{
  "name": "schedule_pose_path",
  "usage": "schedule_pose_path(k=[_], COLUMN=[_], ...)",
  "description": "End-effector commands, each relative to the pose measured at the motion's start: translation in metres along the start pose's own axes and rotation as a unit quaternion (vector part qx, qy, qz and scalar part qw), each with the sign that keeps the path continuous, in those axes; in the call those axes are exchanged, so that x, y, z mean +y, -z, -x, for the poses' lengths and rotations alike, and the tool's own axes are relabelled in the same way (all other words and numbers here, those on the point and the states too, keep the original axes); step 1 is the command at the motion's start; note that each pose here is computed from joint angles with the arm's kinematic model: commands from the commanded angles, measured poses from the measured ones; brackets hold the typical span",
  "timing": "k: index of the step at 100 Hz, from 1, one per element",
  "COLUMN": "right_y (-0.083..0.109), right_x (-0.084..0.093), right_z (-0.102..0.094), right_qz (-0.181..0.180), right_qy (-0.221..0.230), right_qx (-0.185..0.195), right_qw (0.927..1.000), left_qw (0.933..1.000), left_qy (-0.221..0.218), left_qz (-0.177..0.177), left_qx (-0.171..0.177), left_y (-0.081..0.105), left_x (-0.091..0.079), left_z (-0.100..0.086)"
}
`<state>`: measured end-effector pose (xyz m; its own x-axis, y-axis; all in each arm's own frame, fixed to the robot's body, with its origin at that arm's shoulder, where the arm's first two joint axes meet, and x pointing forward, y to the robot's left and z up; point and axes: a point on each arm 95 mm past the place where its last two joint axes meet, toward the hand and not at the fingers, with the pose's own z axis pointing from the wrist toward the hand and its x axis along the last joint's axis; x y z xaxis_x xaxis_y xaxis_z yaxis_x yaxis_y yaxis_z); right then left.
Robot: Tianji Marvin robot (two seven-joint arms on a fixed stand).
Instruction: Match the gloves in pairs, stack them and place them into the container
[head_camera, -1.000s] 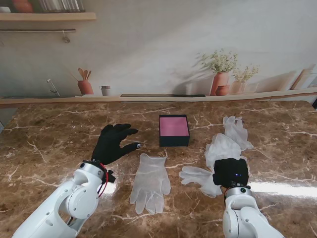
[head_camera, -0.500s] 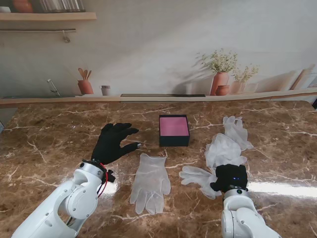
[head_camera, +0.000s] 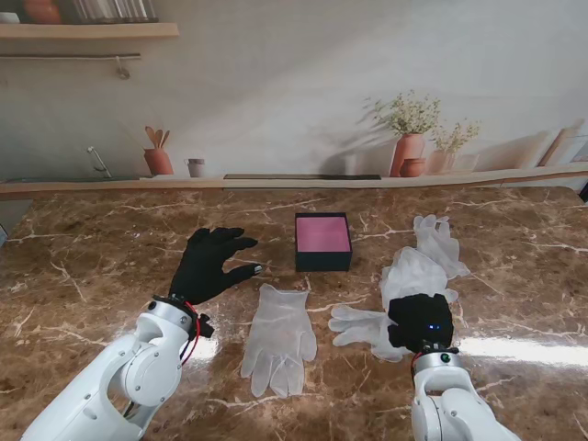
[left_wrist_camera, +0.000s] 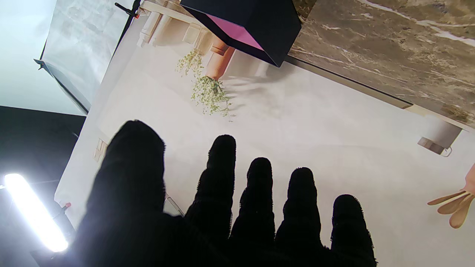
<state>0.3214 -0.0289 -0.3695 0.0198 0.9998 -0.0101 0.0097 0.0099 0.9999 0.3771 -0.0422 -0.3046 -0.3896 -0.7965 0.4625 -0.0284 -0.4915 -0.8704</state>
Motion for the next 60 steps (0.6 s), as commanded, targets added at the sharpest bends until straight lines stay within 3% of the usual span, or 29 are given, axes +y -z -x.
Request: schedule_pose_path(k=[1, 20, 32, 60], right_y=[0.002, -0.003, -0.005, -0.010], right_x=[0.004, 0.029, 0.047, 0.078], right_z=[-0.003, -0.010, -0.018, -0.043], right_qz=[-0.004, 0.026, 0.038, 0.067], right_qy=[-0.023, -0.074, -0.096, -0.149], right_qx=[0.006, 0.051, 0.083, 0.136], right_qw=[0.9997, 0.9956, 0.9912, 0.9772], left_qw=[1.0000, 0.9991, 0.9961, 0.9844], left_qy=[0.002, 0.035, 0.061, 0.066], left_qz=[0.001, 0.018, 0.055, 0.141], left_qx=[0.003, 0.016, 0.032, 0.081], left_y=[0.000, -0.002, -0.003, -0.007], left_x=[0.000, -0.001, -0.002, 0.005], left_z=[-0.002, -0.006, -0.013, -0.033])
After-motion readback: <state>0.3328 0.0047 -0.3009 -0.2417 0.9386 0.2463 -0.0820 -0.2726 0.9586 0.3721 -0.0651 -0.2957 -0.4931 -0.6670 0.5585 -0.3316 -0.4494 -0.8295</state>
